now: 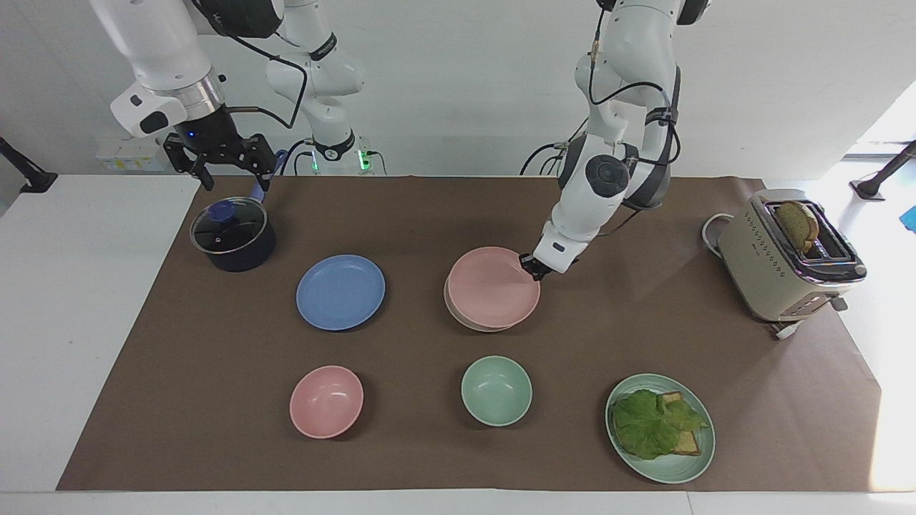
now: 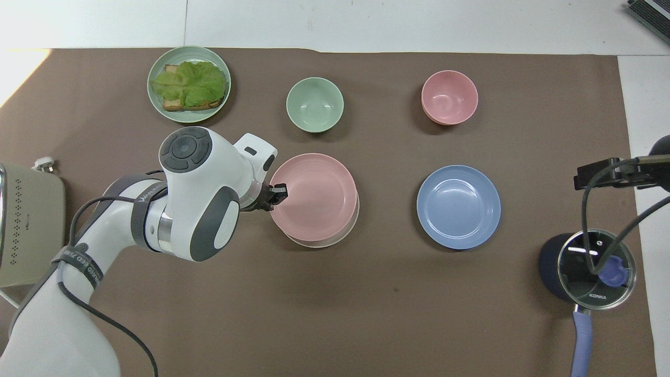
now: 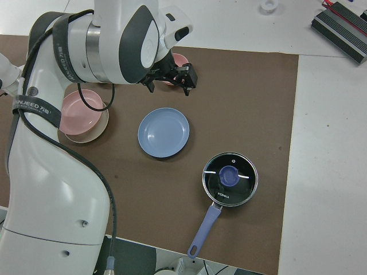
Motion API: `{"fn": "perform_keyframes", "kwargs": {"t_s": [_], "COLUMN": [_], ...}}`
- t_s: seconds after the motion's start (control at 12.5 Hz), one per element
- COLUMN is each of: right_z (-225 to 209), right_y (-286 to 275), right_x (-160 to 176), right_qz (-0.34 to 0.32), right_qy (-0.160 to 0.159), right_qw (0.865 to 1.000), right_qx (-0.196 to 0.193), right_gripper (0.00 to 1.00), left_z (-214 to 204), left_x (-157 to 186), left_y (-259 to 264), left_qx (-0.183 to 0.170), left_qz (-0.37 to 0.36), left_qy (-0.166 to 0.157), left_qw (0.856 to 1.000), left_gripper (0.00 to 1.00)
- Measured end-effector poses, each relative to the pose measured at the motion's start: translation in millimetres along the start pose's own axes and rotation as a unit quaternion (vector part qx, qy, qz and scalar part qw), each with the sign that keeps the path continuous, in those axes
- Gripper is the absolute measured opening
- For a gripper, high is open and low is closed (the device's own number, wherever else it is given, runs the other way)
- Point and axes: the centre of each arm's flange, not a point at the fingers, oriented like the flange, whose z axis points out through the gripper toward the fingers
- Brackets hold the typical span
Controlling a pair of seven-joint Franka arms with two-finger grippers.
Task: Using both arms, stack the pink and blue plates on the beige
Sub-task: 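Carry the pink plate with the left gripper onto the beige plate, then release the pink plate with the left gripper while the right gripper reaches the blue plate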
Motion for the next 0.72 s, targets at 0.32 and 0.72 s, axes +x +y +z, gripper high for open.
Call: {"fn": "perform_keyframes", "kwargs": {"t_s": [0.32, 0.72], "right_z": [23.0, 112.8], "right_y": [3.2, 6.2], "right_x": [5.3, 18.3], "right_qz": [0.003, 0.006], "right_qy": [0.005, 0.001], "right_qw": [1.0, 1.0], "right_qx": [0.0, 0.0], "right_gripper": [1.0, 1.0], "left_z": [-6.3, -65.7], "left_x": [2.8, 54.4], "left_y": [-4.2, -86.0], "left_qx": [-0.002, 0.038], "left_qz": [-0.005, 0.008], "left_qy": [0.002, 0.026], "left_qw": [1.0, 0.999], "left_gripper": [0.62, 1.0]}}
